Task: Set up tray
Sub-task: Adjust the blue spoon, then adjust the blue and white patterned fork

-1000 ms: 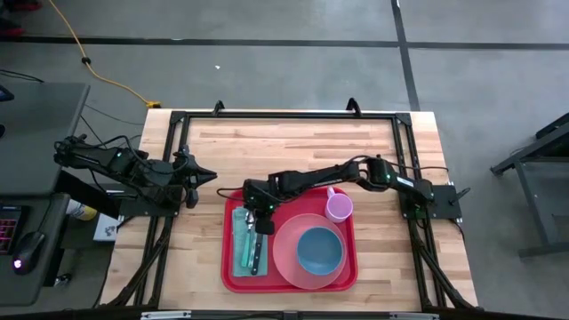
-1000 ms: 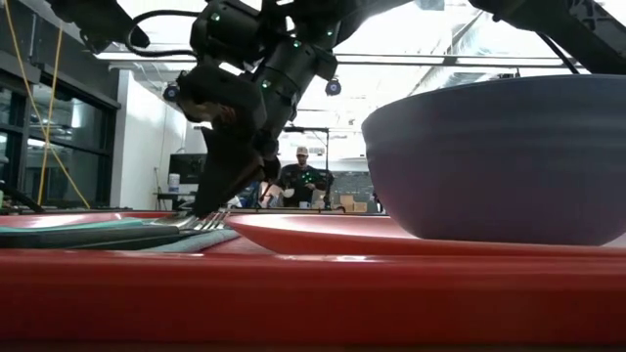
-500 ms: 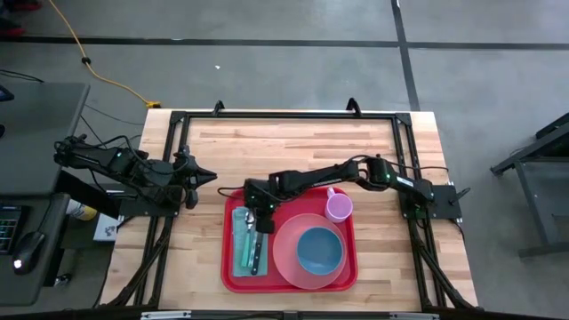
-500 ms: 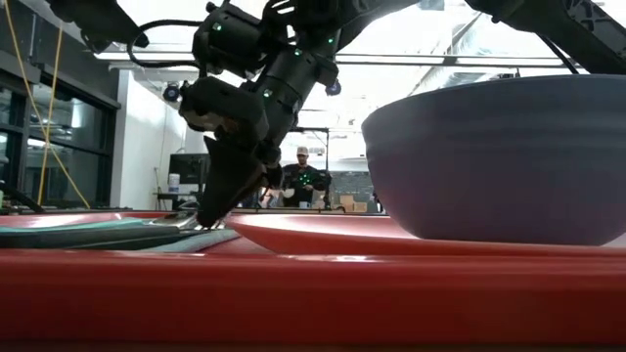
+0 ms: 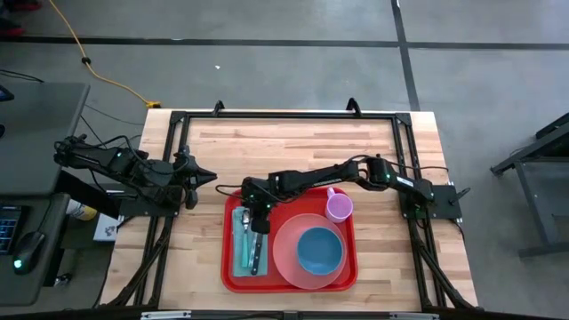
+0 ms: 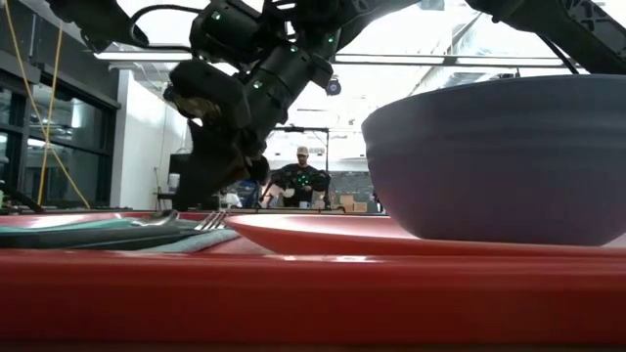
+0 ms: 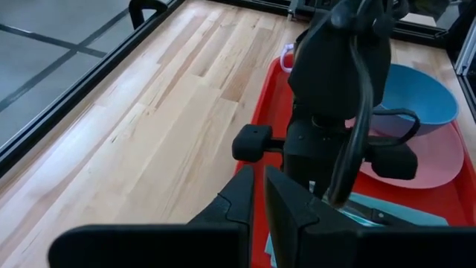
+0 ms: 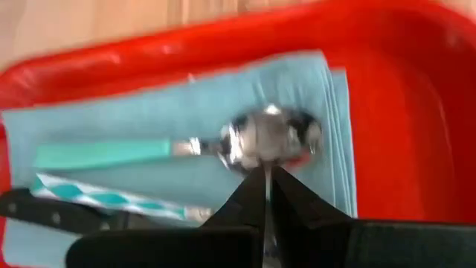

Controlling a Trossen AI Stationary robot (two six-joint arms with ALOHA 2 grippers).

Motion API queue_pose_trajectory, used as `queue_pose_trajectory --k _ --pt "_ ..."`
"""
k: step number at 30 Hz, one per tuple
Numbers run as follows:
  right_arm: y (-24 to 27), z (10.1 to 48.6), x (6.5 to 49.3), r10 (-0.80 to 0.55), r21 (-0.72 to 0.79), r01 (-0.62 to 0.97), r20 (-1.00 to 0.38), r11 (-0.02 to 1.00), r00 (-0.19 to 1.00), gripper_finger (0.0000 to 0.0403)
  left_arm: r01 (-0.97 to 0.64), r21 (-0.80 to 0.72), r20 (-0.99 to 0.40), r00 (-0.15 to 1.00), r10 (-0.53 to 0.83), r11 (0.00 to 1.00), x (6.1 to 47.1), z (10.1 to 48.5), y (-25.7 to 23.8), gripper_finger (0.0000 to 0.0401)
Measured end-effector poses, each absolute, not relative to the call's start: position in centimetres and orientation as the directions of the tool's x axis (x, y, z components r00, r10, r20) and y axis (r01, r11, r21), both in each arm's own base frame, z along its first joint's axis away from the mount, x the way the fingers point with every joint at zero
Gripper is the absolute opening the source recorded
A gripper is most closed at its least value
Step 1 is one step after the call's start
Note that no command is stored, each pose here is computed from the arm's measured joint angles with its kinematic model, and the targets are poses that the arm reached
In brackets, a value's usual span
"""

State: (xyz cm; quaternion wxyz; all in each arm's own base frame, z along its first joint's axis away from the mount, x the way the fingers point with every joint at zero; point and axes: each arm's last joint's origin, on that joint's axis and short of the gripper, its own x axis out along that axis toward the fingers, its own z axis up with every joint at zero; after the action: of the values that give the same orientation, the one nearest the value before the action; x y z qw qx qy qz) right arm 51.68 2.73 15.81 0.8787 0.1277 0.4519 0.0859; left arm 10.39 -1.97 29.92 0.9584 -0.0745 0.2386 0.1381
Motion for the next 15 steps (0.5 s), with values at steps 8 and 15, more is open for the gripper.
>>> queue_pose_trajectory --k 8,15 --pt "2.39 15.17 50.79 0.220 0.265 0.022 -0.843 0.964 0.491 0.0000 -0.296 -0.082 -0.480 0.849 0.222 0.952 10.39 29.91 -2.00 0.0060" --pt "2.03 15.92 50.97 0.253 0.307 0.029 -0.832 0.951 0.494 0.0000 -0.295 -0.083 -0.480 0.849 0.222 0.952 10.39 29.91 -2.00 0.0060"
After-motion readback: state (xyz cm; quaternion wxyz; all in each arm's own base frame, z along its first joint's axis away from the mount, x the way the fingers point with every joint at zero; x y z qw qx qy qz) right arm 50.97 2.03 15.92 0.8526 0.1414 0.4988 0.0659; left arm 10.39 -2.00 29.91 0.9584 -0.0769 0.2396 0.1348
